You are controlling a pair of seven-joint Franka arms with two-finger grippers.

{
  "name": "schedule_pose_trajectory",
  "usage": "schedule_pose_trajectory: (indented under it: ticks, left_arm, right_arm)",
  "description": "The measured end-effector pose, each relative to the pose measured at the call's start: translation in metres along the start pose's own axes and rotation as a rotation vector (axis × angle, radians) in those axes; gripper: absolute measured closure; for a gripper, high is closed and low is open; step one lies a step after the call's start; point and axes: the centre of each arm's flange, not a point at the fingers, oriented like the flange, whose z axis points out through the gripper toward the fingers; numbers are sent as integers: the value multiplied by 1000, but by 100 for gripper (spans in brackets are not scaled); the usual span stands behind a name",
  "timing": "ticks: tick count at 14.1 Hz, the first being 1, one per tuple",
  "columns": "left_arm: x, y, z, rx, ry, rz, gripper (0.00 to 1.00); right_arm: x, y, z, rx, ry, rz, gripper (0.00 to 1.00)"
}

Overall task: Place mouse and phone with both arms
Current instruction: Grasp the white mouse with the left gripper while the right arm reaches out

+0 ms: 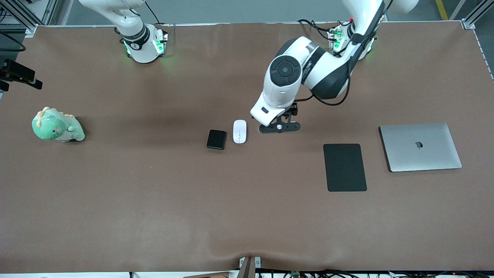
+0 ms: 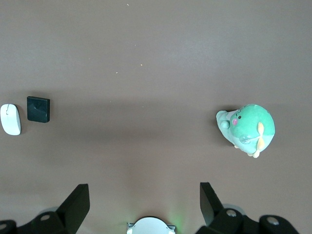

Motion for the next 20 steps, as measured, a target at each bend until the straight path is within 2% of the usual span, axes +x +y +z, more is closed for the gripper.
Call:
schedule_pose_trajectory:
  ticks: [2,6,12,15,17,20]
  left_arm:
    - [2,13,14,-13,12,-18,0]
    - [9,42,43,-25,27,-6,0]
    - [-3,77,92,-31,90,66,0]
    - [-14,88,117,-2,103,108,0]
    - [-18,91,135,16,100,122,0]
    - [-19,96,156,-2,112,110,0]
  right_arm:
    - [5,1,8,0,-16,2,0]
    - [33,19,50,-1,-96,35,0]
    - [51,25,81,-7,-150,45,0]
    - [60,25,95,-8,-168,43,0]
    - [68,23,102,-12,-158,39,0]
    - [83,17,116,-21,-139,26,0]
